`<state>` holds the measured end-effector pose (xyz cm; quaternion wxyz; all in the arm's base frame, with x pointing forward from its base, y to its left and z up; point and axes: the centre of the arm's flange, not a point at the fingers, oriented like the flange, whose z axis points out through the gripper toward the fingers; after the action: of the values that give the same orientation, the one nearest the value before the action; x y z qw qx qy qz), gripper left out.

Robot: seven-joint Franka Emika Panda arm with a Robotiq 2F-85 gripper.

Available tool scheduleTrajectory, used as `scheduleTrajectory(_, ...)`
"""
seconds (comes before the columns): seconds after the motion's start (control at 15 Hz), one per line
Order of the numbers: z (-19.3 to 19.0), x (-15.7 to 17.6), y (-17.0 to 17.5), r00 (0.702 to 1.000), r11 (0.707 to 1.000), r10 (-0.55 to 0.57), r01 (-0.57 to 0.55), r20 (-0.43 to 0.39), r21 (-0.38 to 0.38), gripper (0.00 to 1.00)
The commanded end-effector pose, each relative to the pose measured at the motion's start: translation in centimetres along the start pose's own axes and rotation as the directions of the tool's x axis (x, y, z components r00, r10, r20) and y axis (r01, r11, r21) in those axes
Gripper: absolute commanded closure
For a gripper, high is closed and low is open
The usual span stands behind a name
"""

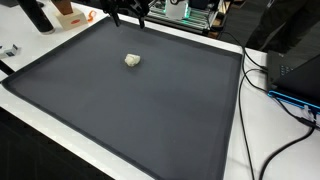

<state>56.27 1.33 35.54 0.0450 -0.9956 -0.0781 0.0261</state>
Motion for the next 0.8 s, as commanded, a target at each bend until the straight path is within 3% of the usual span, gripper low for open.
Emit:
scheduleTrajectory(0.0,2.2,0.4,0.0,0.997,1.000,-0.007,0.005,0.078,0.020,0.00)
scheduleTrajectory(0.33,7.9,0.2,0.4,0.991,1.000,0.001,-0.002,0.133,0.007,0.00)
scheduleTrajectory(0.73,12.2,1.4,1.5,0.997,0.998,0.029,-0.025,0.078,-0.053,0.00)
